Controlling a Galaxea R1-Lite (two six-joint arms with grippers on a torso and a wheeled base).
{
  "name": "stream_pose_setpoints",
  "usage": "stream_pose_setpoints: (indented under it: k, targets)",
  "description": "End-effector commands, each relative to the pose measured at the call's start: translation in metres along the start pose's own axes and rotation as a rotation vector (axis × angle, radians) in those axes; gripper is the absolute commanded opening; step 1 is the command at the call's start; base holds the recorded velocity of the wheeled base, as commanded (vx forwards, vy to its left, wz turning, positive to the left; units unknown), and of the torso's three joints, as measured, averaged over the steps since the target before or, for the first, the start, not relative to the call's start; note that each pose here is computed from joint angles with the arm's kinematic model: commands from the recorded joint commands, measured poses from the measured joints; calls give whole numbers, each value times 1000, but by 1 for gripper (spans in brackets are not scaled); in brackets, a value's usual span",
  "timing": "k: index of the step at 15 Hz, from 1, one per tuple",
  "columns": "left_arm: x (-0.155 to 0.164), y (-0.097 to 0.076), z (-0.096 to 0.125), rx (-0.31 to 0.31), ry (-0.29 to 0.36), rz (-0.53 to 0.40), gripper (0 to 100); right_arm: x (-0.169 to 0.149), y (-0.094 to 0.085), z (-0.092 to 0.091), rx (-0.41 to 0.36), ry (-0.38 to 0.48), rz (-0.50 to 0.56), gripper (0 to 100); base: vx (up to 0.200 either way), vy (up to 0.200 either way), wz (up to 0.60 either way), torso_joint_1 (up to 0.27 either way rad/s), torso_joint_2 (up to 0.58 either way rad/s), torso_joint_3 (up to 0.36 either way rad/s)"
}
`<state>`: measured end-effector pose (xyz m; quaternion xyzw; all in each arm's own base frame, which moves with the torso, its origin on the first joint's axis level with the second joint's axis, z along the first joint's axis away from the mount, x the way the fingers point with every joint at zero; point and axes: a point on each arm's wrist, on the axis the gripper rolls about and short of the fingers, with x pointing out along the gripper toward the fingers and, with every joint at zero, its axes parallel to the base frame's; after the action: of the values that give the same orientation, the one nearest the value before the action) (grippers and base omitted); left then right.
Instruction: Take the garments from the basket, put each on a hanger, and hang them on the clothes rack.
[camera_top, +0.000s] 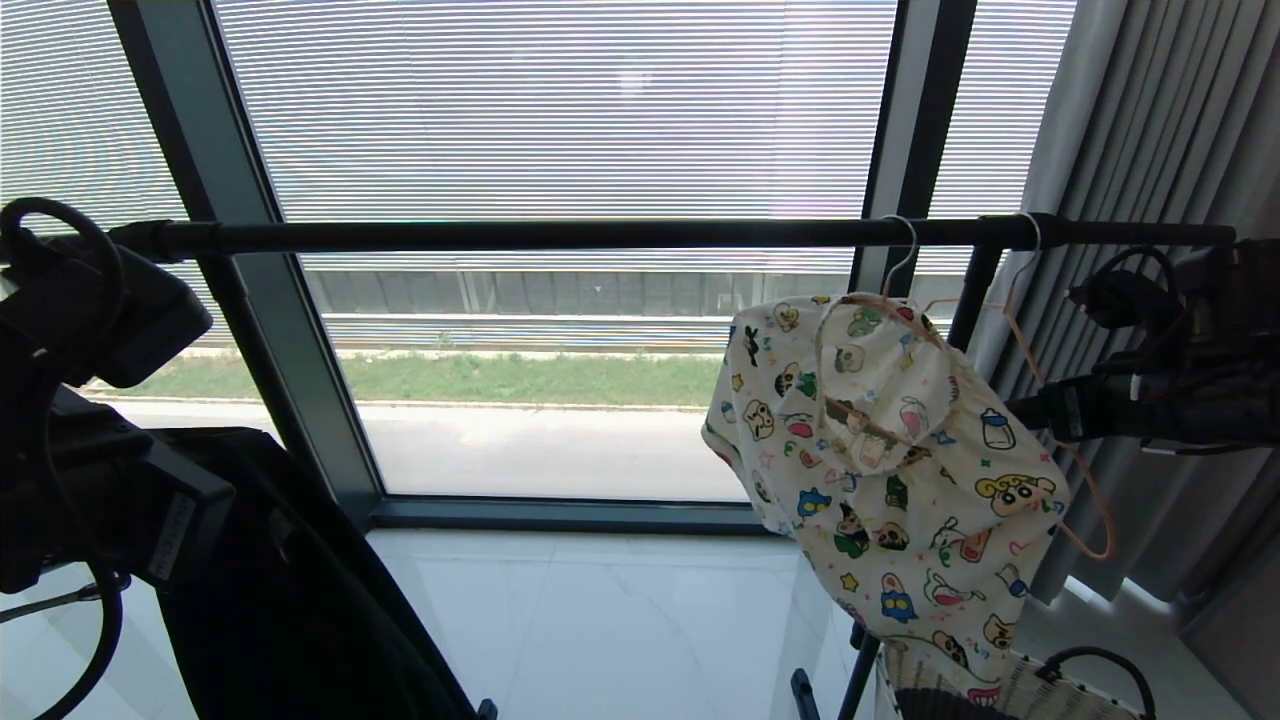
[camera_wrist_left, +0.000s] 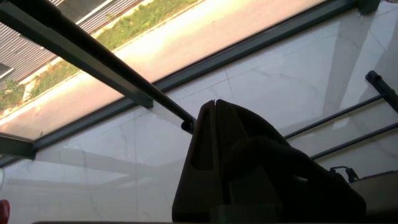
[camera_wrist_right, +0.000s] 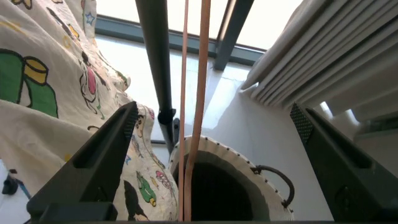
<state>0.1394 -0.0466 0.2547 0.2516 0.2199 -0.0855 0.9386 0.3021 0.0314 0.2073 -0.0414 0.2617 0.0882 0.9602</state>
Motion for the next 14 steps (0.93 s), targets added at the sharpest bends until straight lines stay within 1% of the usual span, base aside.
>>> stream_pose_setpoints:
  k: [1, 5, 10, 11, 14]
  targets:
    - [1, 0, 0, 1, 2, 0, 0, 13, -1, -9, 4, 34, 0, 100, 0, 0, 0, 0, 0, 0]
    - [1, -1, -1, 2, 6, -2, 0, 19, -9, -9, 15, -1, 12, 100, 0, 0, 0, 0, 0, 0]
    - [3, -1, 0, 3, 10, -4, 0, 21, -9, -9, 14, -16, 34, 100, 0, 0, 0, 0, 0, 0]
    - [3, -1, 0, 3, 10, -4, 0, 22, -9, -9, 14, -17, 34, 0, 0, 0, 0, 0, 0, 0]
    - [3, -1, 0, 3, 10, -4, 0, 23, -9, -9, 12, -14, 34, 0, 0, 0, 0, 0, 0, 0]
